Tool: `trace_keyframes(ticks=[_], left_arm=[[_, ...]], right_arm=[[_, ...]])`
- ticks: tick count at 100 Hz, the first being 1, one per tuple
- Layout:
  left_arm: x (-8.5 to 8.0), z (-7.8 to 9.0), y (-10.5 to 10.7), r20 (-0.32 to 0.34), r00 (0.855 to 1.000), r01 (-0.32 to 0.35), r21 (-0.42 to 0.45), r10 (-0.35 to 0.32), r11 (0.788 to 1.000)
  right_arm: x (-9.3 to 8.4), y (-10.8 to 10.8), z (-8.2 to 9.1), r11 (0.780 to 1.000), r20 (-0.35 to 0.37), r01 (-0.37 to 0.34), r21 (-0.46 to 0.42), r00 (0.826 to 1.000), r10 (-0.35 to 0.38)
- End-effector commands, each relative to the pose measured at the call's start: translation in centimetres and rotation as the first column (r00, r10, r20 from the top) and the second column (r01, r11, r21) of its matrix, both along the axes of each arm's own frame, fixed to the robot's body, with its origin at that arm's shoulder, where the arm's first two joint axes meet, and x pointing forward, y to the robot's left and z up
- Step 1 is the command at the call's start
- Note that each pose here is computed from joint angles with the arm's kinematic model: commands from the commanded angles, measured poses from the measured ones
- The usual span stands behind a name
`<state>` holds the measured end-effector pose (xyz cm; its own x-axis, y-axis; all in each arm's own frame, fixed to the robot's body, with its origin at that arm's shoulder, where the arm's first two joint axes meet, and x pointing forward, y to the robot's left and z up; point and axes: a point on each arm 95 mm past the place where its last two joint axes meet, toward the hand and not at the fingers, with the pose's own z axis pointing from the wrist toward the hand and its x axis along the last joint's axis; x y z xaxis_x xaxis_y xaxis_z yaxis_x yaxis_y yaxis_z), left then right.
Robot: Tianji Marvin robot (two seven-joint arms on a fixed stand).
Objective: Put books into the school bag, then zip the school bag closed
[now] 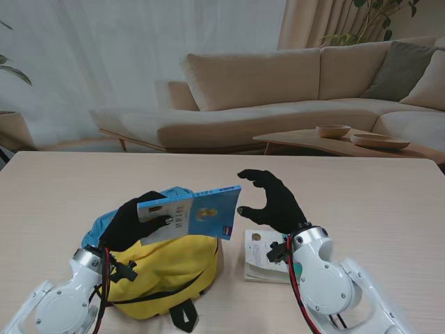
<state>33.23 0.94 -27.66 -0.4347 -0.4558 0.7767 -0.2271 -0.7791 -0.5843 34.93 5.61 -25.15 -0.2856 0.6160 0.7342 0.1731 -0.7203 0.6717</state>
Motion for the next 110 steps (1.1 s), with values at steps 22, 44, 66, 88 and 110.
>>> trace_keyframes(ticks=[22, 44, 66, 88, 110], left_arm=[[0.0, 0.7, -1.2, -0.043, 0.996, 0.077, -0.062, -0.080, 0.995], [0.2, 0.7, -2.0, -0.092, 0.986, 0.133, -0.090, -0.141, 0.987], [0.5, 0.8, -2.9, -0.141, 0.969, 0.182, -0.137, -0.201, 0.974], [0.6, 0.8, -3.1, -0.153, 0.964, 0.193, -0.151, -0.216, 0.969], [0.4, 0.8, -2.9, -0.170, 0.962, 0.192, -0.129, -0.213, 0.973]], right_arm=[[-0.7, 1.1, -3.0, 0.986, -0.123, -0.039, 0.160, 0.991, 0.059], [-1.3, 2.2, -3.8, 0.950, -0.149, -0.069, 0.304, 0.982, 0.119], [-2.1, 3.2, -4.0, 0.905, -0.137, -0.073, 0.420, 0.980, 0.143], [-2.7, 3.5, -3.4, 0.818, -0.193, -0.052, 0.573, 0.961, 0.196], [-2.9, 3.3, -3.2, 0.784, -0.266, -0.012, 0.620, 0.937, 0.225]])
